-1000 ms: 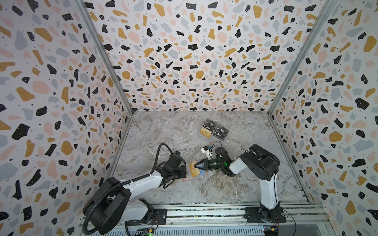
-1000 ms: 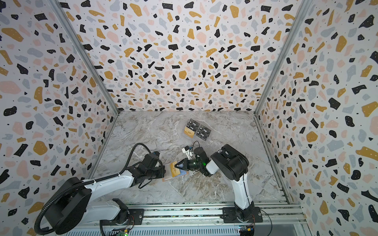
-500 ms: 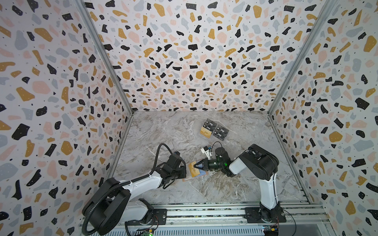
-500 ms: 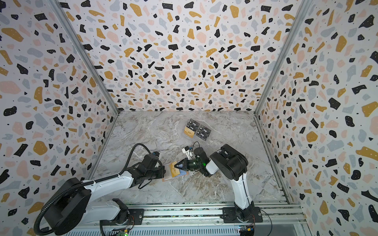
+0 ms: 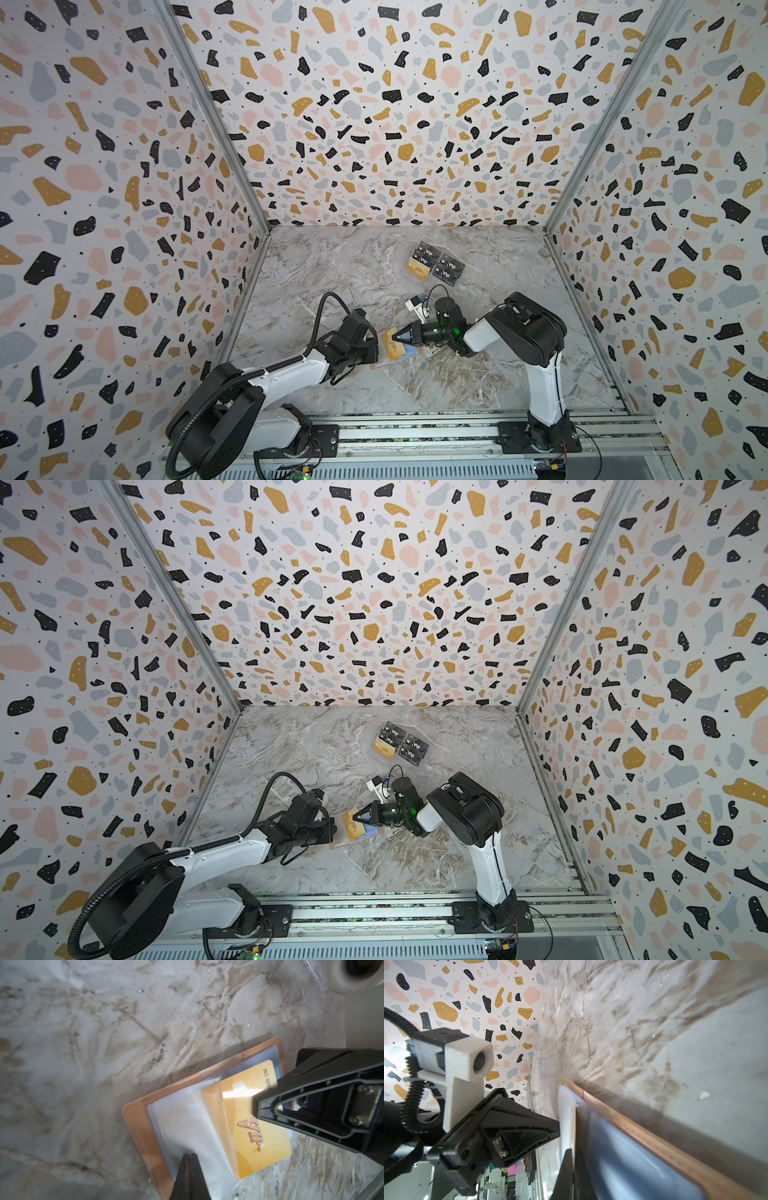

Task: Insert credit cards into a card holder
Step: Insert the credit card into the card slot.

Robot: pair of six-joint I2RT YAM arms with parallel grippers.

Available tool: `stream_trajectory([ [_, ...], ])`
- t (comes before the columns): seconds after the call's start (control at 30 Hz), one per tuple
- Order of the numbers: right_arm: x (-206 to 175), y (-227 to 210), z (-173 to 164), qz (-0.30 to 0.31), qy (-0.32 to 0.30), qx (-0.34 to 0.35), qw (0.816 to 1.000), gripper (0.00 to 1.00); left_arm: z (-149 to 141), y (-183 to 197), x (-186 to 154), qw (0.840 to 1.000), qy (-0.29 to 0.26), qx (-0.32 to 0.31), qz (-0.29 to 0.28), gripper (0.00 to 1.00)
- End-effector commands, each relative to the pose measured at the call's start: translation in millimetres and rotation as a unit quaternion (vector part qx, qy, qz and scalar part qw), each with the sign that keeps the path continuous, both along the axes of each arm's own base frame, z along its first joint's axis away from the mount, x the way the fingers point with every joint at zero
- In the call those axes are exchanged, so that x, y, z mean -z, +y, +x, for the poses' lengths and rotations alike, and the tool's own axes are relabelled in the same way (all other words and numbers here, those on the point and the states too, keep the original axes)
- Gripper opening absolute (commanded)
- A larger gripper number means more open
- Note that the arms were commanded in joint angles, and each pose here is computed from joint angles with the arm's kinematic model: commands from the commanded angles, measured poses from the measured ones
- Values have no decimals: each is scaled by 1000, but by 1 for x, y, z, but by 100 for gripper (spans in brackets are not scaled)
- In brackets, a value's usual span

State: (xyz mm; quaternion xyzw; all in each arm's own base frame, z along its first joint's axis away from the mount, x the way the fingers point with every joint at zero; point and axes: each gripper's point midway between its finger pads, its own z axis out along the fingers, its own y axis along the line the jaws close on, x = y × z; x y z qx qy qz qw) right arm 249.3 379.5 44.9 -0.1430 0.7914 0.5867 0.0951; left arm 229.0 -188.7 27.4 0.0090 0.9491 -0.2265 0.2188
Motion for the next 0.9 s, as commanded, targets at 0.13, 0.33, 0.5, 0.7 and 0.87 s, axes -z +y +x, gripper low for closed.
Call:
stream_trajectory([
  [0.13, -6, 1, 8, 2, -31, -16, 999, 0, -22, 9, 23, 998, 48, 15, 28, 0],
  [0.33, -5, 3, 1, 20, 0, -21, 1000, 0, -24, 12, 25, 998, 50, 11, 28, 0],
  [0.5, -2, 8, -4, 26, 24, -22, 999, 0, -25, 13, 25, 998, 48, 10, 28, 0],
  [0.7, 0, 8, -5, 26, 41, -14, 999, 0, -28, 16, 23, 998, 46, 12, 33, 0],
  [0.87, 6, 6, -6, 10, 43, -13, 999, 0, -29, 21, 21, 998, 46, 12, 46, 1],
])
